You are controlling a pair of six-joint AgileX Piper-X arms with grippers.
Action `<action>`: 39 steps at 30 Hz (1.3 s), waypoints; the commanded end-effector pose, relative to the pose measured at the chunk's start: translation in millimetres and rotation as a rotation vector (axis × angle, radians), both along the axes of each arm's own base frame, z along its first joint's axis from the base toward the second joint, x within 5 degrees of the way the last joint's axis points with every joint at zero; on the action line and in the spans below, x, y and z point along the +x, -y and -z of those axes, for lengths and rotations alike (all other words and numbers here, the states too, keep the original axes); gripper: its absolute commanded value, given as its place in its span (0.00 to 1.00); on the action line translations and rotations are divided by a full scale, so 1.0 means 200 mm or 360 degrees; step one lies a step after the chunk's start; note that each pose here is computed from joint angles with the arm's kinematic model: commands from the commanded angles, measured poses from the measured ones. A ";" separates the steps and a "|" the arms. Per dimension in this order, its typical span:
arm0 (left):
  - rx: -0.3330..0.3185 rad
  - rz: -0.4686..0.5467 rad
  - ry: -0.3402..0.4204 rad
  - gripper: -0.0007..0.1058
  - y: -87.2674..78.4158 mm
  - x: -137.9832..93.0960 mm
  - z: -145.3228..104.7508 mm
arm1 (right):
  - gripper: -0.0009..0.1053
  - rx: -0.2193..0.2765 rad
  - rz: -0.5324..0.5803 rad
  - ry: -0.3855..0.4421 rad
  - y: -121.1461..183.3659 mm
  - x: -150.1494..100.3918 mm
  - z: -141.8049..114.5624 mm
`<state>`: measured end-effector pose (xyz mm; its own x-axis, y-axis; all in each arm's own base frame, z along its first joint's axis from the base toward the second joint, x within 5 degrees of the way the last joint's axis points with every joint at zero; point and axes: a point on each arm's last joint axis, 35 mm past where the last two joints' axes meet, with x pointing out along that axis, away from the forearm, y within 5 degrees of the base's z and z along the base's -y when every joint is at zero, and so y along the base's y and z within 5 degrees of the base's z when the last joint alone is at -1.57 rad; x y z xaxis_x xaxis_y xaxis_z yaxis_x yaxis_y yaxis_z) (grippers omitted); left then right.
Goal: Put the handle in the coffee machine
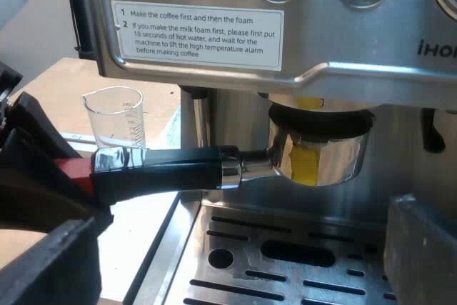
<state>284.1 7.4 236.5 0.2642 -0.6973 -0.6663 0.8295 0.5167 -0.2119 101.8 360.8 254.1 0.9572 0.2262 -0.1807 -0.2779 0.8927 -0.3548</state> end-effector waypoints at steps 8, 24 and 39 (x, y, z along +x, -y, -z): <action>-0.0136 0.0016 0.0057 0.01 0.01 0.04 -0.12 | 0.78 -0.0002 0.0017 0.0017 0.00 0.01 -0.02; -0.0110 0.0147 0.0095 0.01 0.01 0.00 -0.18 | 0.78 -0.0002 0.0017 0.0017 0.00 0.01 -0.02; -0.0169 0.0010 0.0171 0.01 -0.11 0.00 -0.21 | 0.78 -0.0002 0.0017 0.0017 0.00 0.01 -0.02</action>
